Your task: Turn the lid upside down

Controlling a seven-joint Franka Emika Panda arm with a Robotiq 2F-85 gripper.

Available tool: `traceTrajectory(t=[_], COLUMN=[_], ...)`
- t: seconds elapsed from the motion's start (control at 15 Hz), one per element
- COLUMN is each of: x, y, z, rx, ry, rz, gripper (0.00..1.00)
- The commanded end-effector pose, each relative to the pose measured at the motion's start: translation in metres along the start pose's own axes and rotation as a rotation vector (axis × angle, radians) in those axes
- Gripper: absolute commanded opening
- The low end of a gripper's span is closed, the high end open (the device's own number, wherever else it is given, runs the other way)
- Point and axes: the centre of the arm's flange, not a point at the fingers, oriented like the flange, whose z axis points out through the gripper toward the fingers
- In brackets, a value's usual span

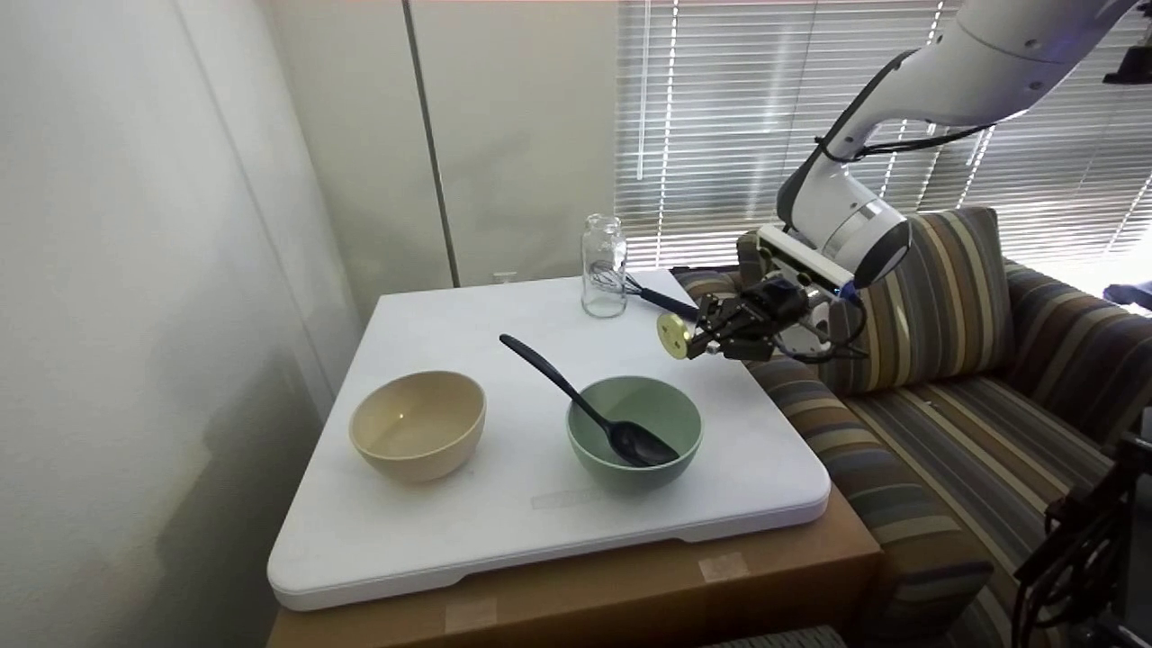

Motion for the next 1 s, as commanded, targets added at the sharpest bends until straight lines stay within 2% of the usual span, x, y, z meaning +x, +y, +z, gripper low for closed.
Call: traceTrajectory(t=[0.0,0.8,0.93], x=[0.014,0.056,0.059], y=[-0.004,0.005,0.005], z=[-0.004,-0.003,-0.004], rx=[0.025,0.021,0.022], ry=[-0.010,0.005,0.004], rz=[0.010,0.052,0.053], gripper=[0.01,0.01,0.08])
